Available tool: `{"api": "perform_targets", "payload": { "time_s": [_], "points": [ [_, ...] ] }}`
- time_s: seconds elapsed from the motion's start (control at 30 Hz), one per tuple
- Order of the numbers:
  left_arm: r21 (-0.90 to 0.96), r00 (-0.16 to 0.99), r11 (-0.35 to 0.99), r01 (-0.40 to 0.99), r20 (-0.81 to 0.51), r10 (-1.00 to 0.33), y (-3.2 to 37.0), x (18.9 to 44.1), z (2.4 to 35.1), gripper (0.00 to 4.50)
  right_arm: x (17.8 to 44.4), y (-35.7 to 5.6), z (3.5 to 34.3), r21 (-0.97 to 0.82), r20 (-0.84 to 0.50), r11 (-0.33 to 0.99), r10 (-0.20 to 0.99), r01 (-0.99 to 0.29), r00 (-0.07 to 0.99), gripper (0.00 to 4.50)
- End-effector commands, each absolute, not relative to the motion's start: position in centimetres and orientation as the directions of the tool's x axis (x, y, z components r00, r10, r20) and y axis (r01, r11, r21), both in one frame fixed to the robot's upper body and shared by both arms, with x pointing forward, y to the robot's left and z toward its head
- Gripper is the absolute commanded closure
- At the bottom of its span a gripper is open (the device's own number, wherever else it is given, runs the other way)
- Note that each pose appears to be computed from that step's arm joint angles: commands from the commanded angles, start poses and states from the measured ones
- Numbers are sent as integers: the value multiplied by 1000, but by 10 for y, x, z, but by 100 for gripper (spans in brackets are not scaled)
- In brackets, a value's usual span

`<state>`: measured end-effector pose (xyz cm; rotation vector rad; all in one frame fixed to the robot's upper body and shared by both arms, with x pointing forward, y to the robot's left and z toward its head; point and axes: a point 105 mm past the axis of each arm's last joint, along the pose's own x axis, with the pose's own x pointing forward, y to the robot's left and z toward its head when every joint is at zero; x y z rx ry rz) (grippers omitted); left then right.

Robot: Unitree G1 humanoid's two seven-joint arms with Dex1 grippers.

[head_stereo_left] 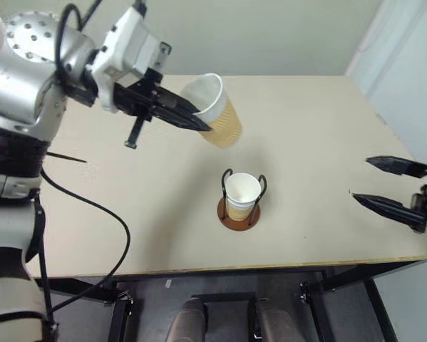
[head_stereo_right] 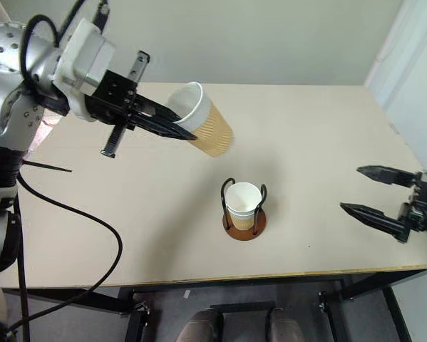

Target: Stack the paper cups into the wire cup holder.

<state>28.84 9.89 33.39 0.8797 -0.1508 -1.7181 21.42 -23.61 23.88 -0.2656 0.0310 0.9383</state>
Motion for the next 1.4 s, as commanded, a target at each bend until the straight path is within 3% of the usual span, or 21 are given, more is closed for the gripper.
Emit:
{"api": "perform_targets", "payload": {
  "time_s": [0.03, 0.4, 0.8, 0.93, 1.03, 1.07, 1.23, 1.3, 1.4],
  "points": [
    [506, -181, -477, 718, -527, -831, 85, 279, 331, 448, 203, -233, 254, -267, -126, 562, 785, -783, 606, 21],
    [428, -259, -672, 604, -693, -673, 55, 287, 284, 448, 201, -221, 256, -294, -100, 591, 763, -751, 639, 21],
    [433, -268, -711, 554, -716, -645, 38, 295, 268, 448, 197, -222, 256, -315, -109, 619, 730, -720, 675, 21],
    [432, -244, -711, 555, -733, -635, 37, 300, 265, 362, 197, -222, 255, -312, -112, 622, 726, -718, 678, 21],
    [452, -213, -706, 546, -740, -638, 36, 306, 265, 252, 198, -221, 255, -309, -113, 616, 733, -725, 671, 21],
    [465, -202, -690, 554, -729, -654, 34, 308, 268, 219, 200, -220, 255, -306, -114, 609, 739, -731, 664, 21],
    [523, -128, -491, 697, -582, -803, 40, 325, 285, 219, 218, -209, 252, -290, -110, 549, 794, -784, 598, 21],
    [513, -59, -367, 776, -520, -852, 60, 332, 283, 219, 229, -202, 250, -286, -112, 513, 821, -809, 560, 21],
    [403, 68, -117, 908, -417, -906, 123, 324, 276, 219, 247, -190, 249, -306, -144, 413, 870, -858, 471, 21]
  ]
}}
